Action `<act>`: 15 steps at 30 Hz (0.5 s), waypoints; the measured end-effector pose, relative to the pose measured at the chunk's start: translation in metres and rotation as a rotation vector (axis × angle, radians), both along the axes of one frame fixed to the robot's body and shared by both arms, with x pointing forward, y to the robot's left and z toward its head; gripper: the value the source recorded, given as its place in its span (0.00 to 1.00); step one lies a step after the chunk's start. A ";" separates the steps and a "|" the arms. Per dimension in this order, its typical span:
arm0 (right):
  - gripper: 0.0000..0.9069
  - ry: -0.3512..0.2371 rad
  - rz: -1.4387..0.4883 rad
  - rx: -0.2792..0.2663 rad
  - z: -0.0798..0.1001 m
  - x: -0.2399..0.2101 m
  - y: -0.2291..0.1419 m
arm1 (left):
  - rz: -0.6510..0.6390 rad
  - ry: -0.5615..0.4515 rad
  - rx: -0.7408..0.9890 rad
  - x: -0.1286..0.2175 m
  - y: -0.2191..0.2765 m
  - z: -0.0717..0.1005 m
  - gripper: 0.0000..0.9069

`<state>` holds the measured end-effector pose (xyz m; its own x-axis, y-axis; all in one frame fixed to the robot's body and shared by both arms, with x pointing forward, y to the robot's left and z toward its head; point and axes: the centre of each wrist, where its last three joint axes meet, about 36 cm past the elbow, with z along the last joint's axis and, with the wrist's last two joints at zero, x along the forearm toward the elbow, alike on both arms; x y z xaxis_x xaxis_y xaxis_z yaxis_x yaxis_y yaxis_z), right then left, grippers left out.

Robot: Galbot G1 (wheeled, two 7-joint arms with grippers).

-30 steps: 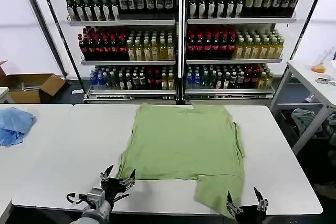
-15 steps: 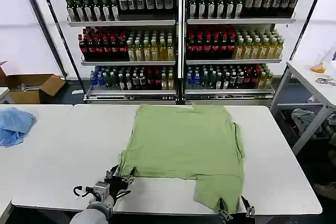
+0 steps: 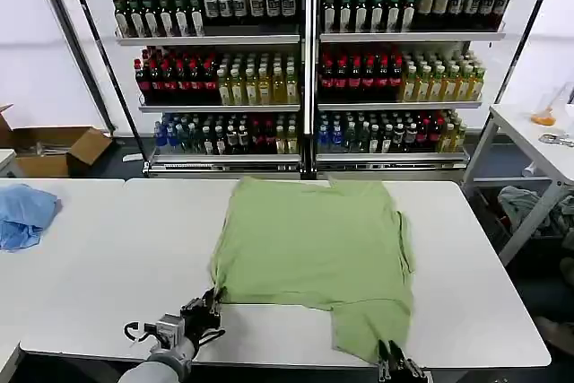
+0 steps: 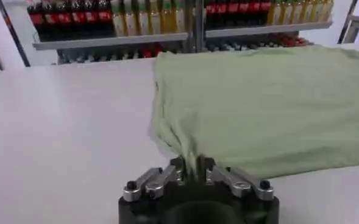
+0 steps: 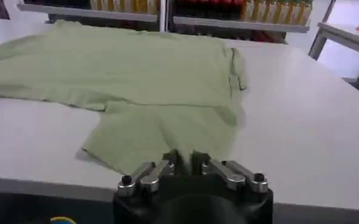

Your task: Fold and organize the clothes.

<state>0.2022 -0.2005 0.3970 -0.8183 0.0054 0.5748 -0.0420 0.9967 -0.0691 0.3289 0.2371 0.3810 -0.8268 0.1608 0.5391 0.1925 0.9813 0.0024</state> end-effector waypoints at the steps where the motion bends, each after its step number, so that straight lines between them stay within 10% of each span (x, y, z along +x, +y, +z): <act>1: 0.00 -0.001 -0.004 0.008 0.001 0.000 0.000 | -0.001 -0.003 -0.005 -0.001 0.001 0.001 0.02; 15: 0.00 -0.156 -0.030 0.058 0.033 0.003 -0.013 | -0.007 -0.090 -0.113 -0.020 0.005 0.028 0.02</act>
